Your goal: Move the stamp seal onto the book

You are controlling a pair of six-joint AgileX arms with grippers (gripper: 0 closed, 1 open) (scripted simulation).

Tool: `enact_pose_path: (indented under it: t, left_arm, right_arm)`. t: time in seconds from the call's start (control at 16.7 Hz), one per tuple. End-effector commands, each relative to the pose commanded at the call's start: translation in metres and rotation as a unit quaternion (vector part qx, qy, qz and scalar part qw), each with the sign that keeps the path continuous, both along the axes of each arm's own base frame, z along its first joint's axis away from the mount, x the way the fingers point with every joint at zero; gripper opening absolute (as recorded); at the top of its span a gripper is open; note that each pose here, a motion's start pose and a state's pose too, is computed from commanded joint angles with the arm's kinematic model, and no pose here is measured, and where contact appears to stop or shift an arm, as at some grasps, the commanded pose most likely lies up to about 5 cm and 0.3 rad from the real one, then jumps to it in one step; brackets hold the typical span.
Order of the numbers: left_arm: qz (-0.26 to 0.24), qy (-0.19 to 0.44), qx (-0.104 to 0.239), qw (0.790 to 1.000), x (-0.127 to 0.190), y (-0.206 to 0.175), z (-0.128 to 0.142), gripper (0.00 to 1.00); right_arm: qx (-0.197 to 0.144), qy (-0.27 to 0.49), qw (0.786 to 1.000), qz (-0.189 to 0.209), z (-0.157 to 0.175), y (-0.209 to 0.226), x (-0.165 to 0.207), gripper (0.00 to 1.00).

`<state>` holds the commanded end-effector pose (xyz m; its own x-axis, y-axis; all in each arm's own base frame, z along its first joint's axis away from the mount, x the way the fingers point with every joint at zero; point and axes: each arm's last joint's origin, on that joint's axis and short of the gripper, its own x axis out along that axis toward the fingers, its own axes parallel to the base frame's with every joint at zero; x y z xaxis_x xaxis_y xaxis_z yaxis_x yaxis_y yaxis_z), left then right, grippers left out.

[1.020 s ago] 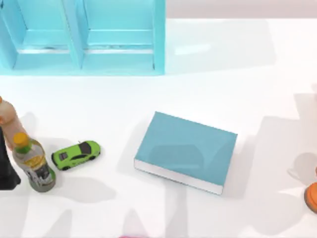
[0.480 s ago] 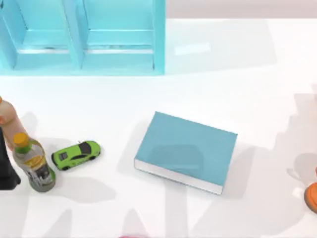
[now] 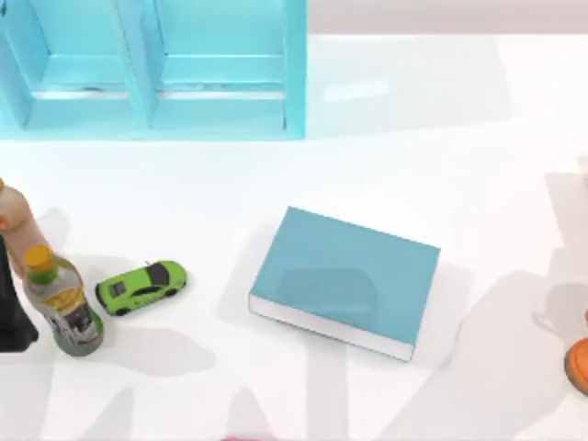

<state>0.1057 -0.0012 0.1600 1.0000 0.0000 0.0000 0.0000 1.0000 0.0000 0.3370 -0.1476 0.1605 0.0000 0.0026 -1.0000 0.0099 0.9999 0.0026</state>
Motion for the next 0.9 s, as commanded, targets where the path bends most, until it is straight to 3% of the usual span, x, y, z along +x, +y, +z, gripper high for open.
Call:
enact_pose_path:
  t: [0.06,0.84,0.9]
  left_arm:
    - [0.0,0.0,0.0,1.0,0.0,0.0,0.0,1.0]
    - [0.0,0.0,0.0,1.0,0.0,0.0,0.0,1.0]
    - [0.0,0.0,0.0,1.0,0.0,0.0,0.0,1.0]
  right_arm:
    - [0.0,0.0,1.0,0.0,0.0,0.0,0.0,1.0]
    - [0.0,0.0,1.0,0.0,0.0,0.0,0.0,0.02]
    - [0.0,0.0,1.0,0.0,0.0,0.0,0.0,0.0]
